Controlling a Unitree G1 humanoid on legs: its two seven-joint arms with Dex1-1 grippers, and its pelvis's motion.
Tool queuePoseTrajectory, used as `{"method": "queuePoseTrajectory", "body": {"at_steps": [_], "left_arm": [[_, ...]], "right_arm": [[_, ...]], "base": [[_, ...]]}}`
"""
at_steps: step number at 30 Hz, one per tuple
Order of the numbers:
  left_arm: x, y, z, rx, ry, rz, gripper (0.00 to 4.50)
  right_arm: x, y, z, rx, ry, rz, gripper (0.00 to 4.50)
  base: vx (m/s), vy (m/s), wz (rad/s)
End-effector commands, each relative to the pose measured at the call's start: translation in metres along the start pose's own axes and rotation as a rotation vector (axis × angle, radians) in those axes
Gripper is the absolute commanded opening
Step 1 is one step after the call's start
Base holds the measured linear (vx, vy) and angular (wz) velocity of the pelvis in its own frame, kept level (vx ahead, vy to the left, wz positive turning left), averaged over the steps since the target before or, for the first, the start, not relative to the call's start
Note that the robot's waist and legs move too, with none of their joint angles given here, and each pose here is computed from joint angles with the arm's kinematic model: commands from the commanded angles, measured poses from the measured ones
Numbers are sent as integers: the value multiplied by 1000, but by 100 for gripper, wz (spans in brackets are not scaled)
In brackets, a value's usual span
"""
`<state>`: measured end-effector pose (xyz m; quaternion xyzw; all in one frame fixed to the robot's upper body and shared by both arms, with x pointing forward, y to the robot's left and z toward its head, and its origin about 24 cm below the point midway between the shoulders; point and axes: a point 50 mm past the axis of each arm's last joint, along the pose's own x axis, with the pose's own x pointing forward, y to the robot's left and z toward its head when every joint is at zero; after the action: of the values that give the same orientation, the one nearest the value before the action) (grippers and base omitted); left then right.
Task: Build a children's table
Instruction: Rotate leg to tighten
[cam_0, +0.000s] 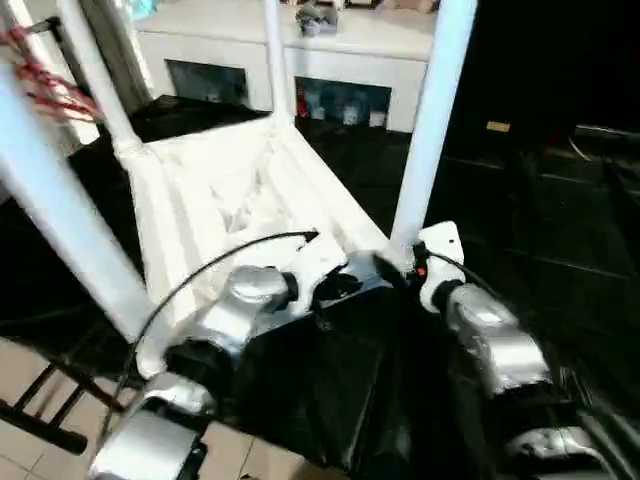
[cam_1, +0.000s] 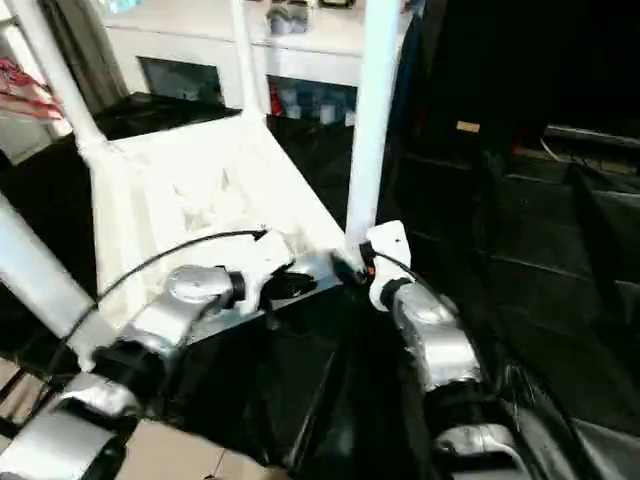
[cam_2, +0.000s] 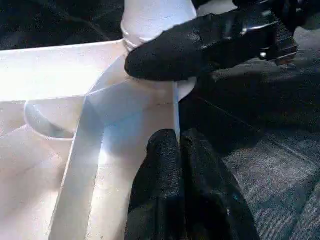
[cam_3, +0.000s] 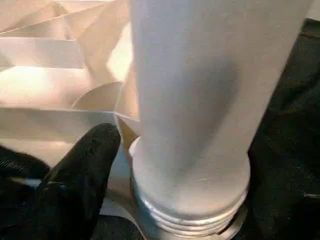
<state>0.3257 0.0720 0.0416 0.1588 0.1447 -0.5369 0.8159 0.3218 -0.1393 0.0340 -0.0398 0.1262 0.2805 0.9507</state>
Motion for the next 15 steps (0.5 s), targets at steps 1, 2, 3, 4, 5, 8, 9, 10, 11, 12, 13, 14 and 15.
{"method": "queuePoseTrajectory", "body": {"at_steps": [1, 2, 3, 4, 5, 8, 9, 10, 11, 12, 13, 14, 15], "left_arm": [[6, -14, 12, 66, -63, -128, 0], [-1, -14, 10, 74, -63, -157, 0], [-1, -14, 10, 74, -63, -157, 0], [-5, -13, 7, 76, -56, -175, 0], [-7, -12, 6, 79, -53, -184, 0], [-19, -10, 3, 89, -47, -230, 0], [-24, -9, 2, 90, -48, -253, 0], [-27, -9, 2, 90, -48, -269, 0], [-31, -9, 2, 89, -49, -285, 0], [-34, -8, 2, 88, -48, -297, 0], [-36, -7, 2, 87, -47, -306, 0], [-37, -7, 1, 88, -45, -308, 0], [-40, -6, 1, 90, -42, -312, 0]], "right_arm": [[5, 27, 4, -62, 3, 230, 393], [-2, 22, 4, -103, 22, 290, 393], [-2, 22, 4, -103, 22, 290, 393], [-8, 18, 4, -134, 37, 328, 393], [-10, 17, 4, -146, 44, 345, 393], [-22, 10, 5, -181, 56, 419, 393], [-26, 7, 7, -181, 56, 445, 393], [-28, 6, 9, -189, 55, 457, 393], [-30, 4, 9, -190, 60, 476, 393], [-32, 4, 9, -188, 66, 496, 393], [-34, 3, 9, -193, 74, 517, 393], [-35, 3, 9, -195, 80, 528, 393], [-38, 3, 9, -199, 93, 554, 393]], "base": [[0, 0, 0], [0, 0, 0], [0, 0, 0], [0, 0, 0], [0, 0, 0], [0, 0, 0], [0, 0, 0], [0, 0, 0], [0, 0, 0], [0, 0, 0], [0, 0, 0], [0, 0, 0], [0, 0, 0]]}}
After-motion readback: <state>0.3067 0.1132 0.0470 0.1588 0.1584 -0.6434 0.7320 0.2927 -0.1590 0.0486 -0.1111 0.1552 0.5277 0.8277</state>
